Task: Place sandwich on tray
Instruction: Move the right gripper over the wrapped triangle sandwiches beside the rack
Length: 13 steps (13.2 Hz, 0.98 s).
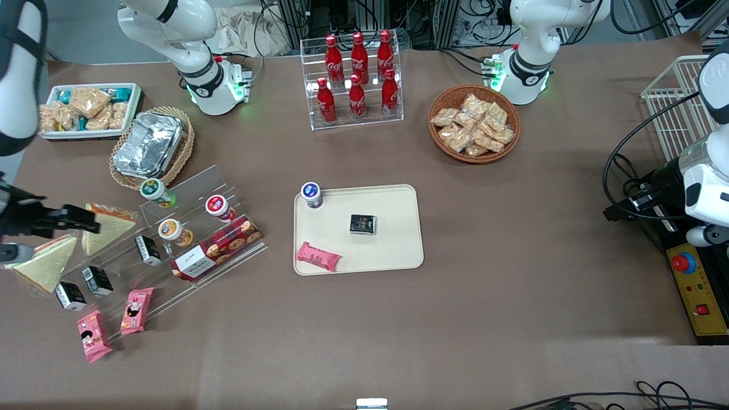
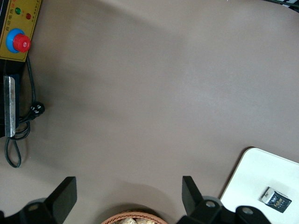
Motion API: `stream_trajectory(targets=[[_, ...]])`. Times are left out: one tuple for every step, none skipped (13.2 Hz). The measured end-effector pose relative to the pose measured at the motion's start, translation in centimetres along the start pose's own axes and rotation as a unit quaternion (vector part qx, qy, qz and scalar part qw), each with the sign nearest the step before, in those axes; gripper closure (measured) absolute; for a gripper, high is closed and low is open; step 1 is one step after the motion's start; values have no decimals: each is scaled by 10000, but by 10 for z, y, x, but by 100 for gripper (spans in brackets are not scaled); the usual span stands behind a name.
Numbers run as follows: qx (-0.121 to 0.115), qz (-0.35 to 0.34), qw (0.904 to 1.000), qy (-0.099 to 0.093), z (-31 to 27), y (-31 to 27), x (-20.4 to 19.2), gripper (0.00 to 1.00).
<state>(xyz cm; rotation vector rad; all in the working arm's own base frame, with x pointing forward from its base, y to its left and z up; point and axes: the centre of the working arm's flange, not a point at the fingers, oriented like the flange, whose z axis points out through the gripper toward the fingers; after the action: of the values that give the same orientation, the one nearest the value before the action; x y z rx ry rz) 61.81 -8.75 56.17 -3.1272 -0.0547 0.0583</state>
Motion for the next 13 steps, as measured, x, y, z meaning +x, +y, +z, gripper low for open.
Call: stream_trajectory(targets=[[3,104,9999,-3,0,21,-4,0],[10,220,9998,-14,1,40,-8,0],[18,319,9995,-25,3,54,-12,0],[27,431,9991,-39,4,67,-16,0],[35,525,9986,-58,6,80,-19,0],[43,587,9982,-82,9,88,-21,0],[49,646,9978,-116,14,95,-22,0],[60,731,9972,-164,20,104,-23,0],[73,827,9963,-223,28,115,-23,0],[88,917,9953,-294,37,124,-23,0],[80,1044,9939,-337,46,129,-21,0],[30,1237,9918,-323,53,133,-18,0],[-27,1422,9894,-282,59,141,-15,0]])
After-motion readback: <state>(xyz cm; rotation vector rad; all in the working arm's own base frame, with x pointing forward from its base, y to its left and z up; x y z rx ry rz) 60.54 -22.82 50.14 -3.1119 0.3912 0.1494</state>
